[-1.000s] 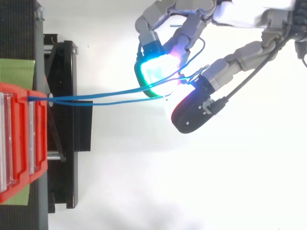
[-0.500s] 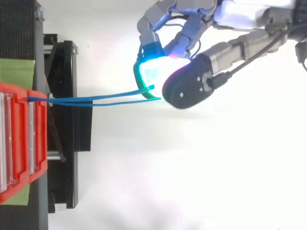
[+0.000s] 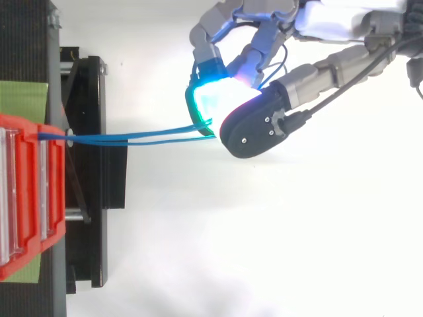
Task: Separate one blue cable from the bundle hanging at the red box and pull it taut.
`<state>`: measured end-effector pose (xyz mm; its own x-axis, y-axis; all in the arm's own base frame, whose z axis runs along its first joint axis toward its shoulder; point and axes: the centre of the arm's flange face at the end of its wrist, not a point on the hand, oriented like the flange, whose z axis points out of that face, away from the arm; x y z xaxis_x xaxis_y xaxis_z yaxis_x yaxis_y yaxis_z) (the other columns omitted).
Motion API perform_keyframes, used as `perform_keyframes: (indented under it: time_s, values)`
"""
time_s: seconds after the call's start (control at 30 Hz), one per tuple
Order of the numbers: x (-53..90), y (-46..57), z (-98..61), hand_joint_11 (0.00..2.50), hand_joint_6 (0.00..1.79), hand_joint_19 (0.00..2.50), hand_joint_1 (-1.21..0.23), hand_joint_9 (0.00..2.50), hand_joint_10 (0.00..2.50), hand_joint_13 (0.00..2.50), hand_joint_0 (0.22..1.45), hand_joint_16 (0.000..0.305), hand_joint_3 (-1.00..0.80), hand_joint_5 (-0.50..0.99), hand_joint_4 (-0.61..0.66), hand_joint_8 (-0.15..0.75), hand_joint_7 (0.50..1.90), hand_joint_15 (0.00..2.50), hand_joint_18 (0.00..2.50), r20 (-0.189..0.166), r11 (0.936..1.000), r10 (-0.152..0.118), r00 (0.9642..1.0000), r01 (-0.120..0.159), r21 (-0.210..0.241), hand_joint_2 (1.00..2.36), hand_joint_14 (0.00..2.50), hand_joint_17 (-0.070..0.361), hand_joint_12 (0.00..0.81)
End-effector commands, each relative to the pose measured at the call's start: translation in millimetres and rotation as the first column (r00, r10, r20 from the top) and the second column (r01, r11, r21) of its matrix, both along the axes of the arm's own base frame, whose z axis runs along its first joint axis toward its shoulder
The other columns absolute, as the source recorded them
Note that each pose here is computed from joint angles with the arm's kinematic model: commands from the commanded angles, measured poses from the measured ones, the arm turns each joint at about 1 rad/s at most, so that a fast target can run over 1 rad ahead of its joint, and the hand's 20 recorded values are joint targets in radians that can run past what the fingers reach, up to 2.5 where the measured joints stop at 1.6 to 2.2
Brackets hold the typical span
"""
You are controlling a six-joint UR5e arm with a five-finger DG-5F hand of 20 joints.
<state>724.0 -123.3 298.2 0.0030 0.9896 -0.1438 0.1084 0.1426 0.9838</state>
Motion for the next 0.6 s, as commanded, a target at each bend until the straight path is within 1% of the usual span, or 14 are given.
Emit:
perform_keyframes:
  time_s: [0.0, 0.03, 0.1, 0.13, 0.37, 0.57]
  values:
    - [0.3, 1.9, -0.8, 1.01, 0.91, 0.51, -0.87, 1.11, 0.02, 0.80, 0.70, 0.038, -0.32, -0.16, 0.06, 0.286, 1.36, 0.58, 0.68, -0.002, 1.0000, 0.003, 1.0000, -0.003, 0.000, 1.02, 0.02, 0.087, 0.318]
    - [-0.1, 0.8, 0.3, 1.01, 0.91, 0.50, -0.88, 1.11, 0.02, 0.80, 0.73, 0.038, -0.38, -0.16, 0.05, 0.279, 1.38, 0.57, 0.68, 0.000, 1.0000, 0.002, 1.0000, -0.002, 0.000, 1.01, 0.02, 0.085, 0.314]
    - [0.0, 1.9, 0.3, 1.01, 0.91, 0.49, -0.89, 1.11, 0.02, 0.80, 0.75, 0.038, -0.47, -0.16, 0.04, 0.275, 1.44, 0.57, 0.68, 0.000, 1.0000, 0.003, 1.0000, -0.003, 0.000, 1.00, 0.02, 0.085, 0.311]
    - [0.0, 1.9, 0.3, 1.01, 0.91, 0.48, -0.89, 1.11, 0.02, 0.79, 0.76, 0.037, -0.50, -0.16, 0.06, 0.273, 1.51, 0.57, 0.68, 0.000, 1.0000, 0.003, 1.0000, -0.003, 0.000, 1.00, 0.02, 0.084, 0.309]
    - [0.0, 1.7, 0.3, 1.01, 0.92, 0.48, -0.93, 1.12, 0.02, 0.79, 0.72, 0.037, -0.50, -0.15, 0.08, 0.266, 1.49, 0.57, 0.68, 0.000, 1.0000, 0.002, 1.0000, -0.002, 0.000, 1.00, 0.02, 0.082, 0.302]
    - [0.4, 3.0, -0.8, 1.02, 0.92, 0.48, -0.95, 1.12, 0.02, 0.79, 0.70, 0.036, -0.50, -0.14, 0.08, 0.266, 1.47, 0.57, 0.67, -0.002, 1.0000, 0.005, 1.0000, -0.005, 0.000, 1.00, 0.02, 0.081, 0.301]
